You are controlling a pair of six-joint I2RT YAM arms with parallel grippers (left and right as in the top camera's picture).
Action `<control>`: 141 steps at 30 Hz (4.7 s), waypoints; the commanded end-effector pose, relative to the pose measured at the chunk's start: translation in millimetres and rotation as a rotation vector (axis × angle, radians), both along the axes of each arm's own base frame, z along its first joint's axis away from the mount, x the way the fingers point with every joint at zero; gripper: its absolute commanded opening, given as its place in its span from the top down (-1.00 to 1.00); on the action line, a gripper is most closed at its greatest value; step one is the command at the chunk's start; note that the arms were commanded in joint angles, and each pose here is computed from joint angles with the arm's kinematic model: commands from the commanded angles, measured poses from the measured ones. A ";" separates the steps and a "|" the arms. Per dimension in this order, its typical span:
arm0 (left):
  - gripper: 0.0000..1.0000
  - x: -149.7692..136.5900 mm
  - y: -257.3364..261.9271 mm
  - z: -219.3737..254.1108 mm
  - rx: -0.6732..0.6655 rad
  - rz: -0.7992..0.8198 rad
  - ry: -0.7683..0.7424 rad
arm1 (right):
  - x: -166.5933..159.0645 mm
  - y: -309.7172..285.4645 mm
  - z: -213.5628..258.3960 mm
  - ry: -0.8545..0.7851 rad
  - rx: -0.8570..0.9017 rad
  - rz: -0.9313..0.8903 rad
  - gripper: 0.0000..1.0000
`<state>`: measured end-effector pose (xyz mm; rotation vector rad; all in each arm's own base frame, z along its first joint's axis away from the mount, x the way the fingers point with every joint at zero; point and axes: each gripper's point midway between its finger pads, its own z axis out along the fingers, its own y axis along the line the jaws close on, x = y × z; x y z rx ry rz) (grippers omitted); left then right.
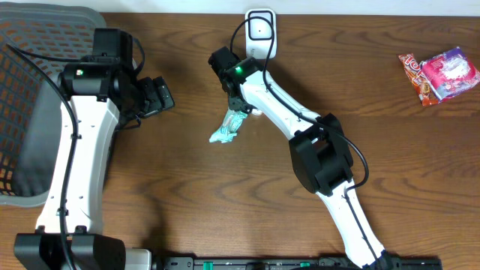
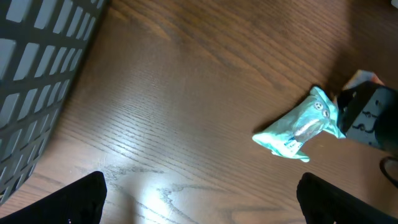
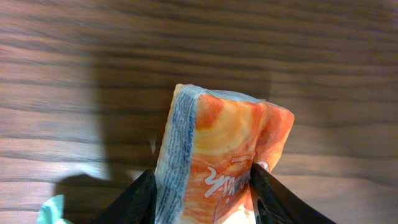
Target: Scan the item barcode
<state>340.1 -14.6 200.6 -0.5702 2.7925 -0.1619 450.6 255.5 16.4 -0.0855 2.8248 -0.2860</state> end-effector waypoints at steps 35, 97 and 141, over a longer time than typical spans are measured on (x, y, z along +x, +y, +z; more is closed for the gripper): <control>-0.95 -0.9 2.9 2.6 0.009 0.005 -0.006 | 0.6 -2.6 14.6 -0.002 0.031 0.022 0.98; -0.96 -0.9 2.9 2.6 0.009 0.005 -0.006 | -0.2 16.3 28.7 0.060 0.188 0.102 0.98; -0.96 -0.9 2.9 2.6 0.009 0.005 -0.006 | -18.1 -77.5 13.2 0.350 0.715 0.066 -0.04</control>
